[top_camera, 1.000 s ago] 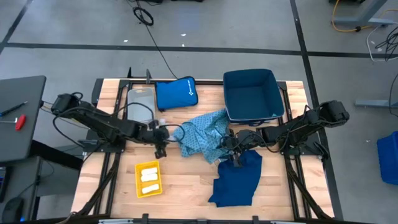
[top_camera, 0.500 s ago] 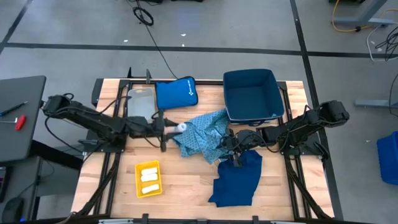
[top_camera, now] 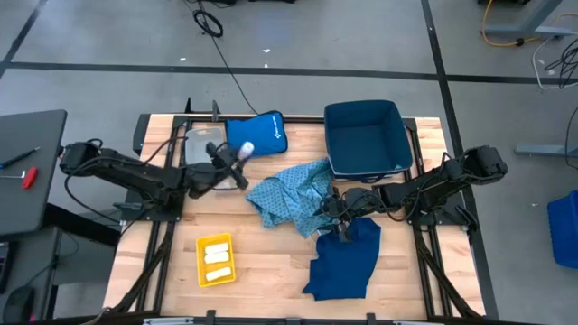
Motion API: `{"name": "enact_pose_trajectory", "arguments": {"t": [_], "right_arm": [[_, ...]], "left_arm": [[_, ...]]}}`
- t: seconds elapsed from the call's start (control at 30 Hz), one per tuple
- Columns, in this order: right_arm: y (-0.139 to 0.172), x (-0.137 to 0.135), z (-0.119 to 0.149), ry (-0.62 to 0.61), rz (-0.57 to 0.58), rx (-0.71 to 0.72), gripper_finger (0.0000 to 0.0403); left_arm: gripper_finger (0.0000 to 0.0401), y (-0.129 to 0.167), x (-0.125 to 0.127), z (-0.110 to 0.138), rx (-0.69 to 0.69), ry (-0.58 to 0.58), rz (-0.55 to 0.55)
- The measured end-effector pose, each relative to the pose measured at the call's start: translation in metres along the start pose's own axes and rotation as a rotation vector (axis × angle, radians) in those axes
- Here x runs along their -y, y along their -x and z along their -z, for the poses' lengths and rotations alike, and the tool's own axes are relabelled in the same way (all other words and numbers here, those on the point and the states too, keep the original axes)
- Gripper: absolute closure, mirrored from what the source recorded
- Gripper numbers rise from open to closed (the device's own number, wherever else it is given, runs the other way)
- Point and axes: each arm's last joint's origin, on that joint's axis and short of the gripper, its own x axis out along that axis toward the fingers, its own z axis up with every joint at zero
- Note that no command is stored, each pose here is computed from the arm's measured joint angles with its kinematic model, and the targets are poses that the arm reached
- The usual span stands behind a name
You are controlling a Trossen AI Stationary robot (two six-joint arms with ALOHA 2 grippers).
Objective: Pick & place medical supplies in basket/bin
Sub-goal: Put the white pill bottle into the gray bin
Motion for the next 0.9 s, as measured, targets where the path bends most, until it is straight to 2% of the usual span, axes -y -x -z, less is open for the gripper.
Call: {"name": "enact_pose_trajectory", "arguments": {"t": [0.13,0.37,0.6,0.9], "right_arm": [[0.000,0.000,0.000,0.000,0.000,0.000,0.0174],[0.000,0.000,0.000,0.001,0.000,0.000,0.0174],[0.000,0.000,0.000,0.001,0.000,-0.001,0.0174],[0.000,0.000,0.000,0.001,0.000,-0.001,0.0174]], "left_arm": [[0.0250,0.001,-0.012,0.007,-0.058,0.007,-0.203],[0.0250,0.004,-0.028,0.025,-0.150,0.014,-0.377],[0.0250,0.006,-0.043,0.047,-0.298,0.085,-0.420],[0.0248,0.005,-0.052,0.059,-0.482,0.162,-0.370]]}}
